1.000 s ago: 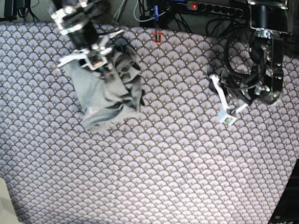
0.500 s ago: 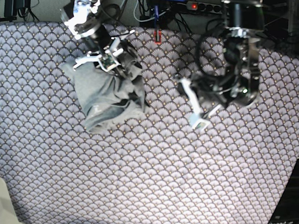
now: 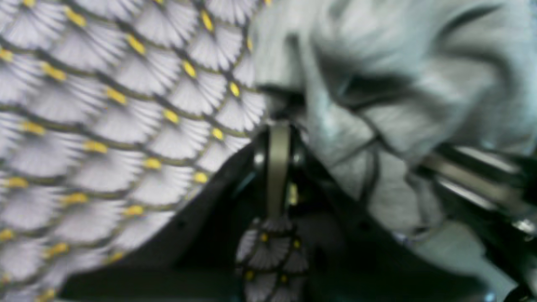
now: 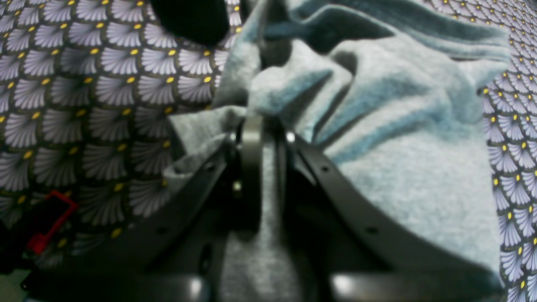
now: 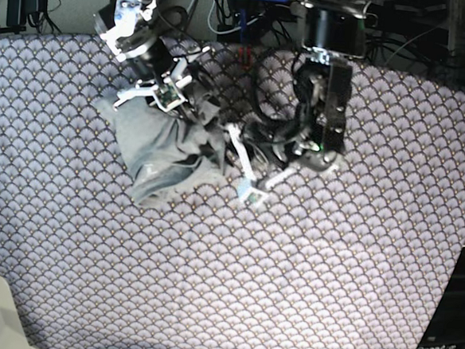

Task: Fold the T-shirt properly
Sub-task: 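Press the bundle side with the left gripper against the right gripper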

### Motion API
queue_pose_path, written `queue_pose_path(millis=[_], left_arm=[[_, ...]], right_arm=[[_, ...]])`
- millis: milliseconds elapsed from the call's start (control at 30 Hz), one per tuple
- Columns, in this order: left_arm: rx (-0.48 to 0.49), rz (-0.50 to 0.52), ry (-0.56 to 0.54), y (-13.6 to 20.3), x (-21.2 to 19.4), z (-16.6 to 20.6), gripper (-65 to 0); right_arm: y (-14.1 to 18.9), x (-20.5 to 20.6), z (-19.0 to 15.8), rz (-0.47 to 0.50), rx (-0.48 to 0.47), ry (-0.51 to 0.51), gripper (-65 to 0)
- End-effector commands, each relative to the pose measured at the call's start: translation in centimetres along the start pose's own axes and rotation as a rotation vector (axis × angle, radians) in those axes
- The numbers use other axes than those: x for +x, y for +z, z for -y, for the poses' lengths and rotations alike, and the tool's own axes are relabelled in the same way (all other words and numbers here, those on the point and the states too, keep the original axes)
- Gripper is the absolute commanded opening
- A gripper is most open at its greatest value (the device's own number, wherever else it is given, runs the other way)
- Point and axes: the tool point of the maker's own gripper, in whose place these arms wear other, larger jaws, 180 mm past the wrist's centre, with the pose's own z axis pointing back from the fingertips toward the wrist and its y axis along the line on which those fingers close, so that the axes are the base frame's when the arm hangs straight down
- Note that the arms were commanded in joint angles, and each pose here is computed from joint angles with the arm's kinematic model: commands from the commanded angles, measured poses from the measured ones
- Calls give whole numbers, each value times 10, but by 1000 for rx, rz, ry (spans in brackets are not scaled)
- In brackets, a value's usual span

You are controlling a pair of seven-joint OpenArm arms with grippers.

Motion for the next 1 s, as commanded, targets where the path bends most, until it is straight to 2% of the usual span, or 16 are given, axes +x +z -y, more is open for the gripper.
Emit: queue_pose_path(millis=[0,167,400,667,967], left_arm=[[-4,68,-14,3,26,0,-650],[-29,66,12,-19,38,-6,-650],[-50,101,12,-32,66,-9,-650],[-232,177,71,-55,93,32,-650],[-325,272,145,-59,128,48,-650]], right_arm=[[2,8,1,28,-7,-1,-603],[4,6,-1,24,-6,-3,-603],[4,5,-1,21,-6,-4,-603],[6,2,-4,13,-2,-9,-603],[12,25,10,40,-41,84,-603]])
